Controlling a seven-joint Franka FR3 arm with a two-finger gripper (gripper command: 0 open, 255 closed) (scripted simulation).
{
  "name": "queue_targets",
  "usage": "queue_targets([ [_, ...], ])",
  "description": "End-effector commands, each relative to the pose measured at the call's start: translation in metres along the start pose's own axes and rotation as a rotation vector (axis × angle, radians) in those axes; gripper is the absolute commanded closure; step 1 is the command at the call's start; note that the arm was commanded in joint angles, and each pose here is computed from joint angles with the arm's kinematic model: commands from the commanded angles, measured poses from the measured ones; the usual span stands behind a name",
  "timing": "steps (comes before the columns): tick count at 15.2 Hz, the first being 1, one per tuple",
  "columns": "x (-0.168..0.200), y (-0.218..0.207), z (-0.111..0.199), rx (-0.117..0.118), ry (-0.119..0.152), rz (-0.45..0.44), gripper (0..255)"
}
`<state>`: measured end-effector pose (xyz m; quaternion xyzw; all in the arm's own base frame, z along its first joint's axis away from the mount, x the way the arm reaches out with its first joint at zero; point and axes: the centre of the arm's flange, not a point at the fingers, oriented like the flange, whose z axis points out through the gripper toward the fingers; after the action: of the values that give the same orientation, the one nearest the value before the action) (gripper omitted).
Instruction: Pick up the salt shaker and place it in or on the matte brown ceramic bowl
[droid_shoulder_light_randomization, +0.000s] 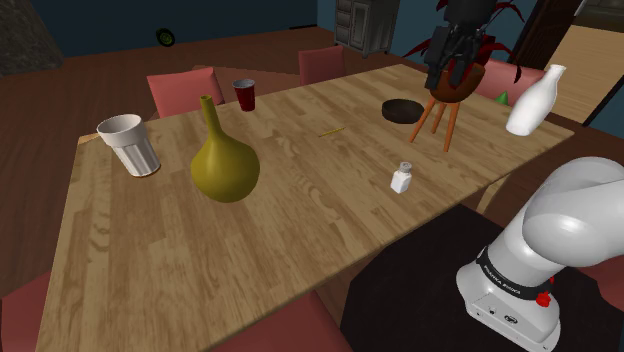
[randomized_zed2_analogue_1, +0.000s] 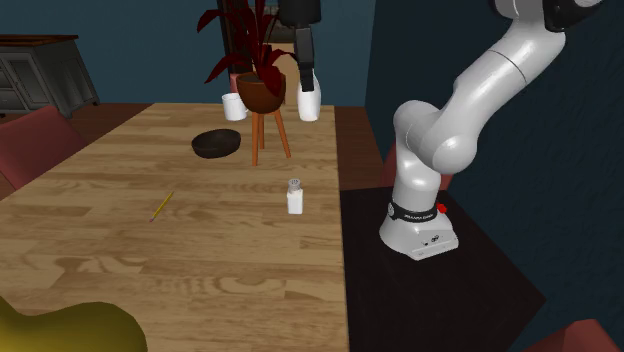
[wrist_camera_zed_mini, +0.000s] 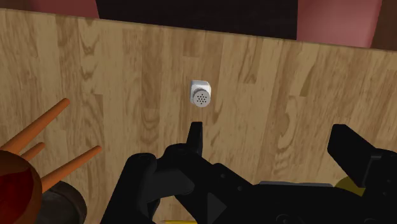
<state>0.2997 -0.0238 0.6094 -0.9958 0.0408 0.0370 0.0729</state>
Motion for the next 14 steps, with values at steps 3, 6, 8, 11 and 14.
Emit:
queue_targets([
  [3,-0.001,-0.002,0.026,-0.027,0.019,0.013,0],
  [6,-0.001,-0.003,0.066,-0.069,0.047,0.032,0],
  [8,-0.001,-0.003,0.092,-0.096,0.065,0.045,0],
  [11,0.001,-0.001,0.132,-0.137,0.093,0.065,0],
  [14,0.004,0.002,0.171,-0.179,0.121,0.084,0],
])
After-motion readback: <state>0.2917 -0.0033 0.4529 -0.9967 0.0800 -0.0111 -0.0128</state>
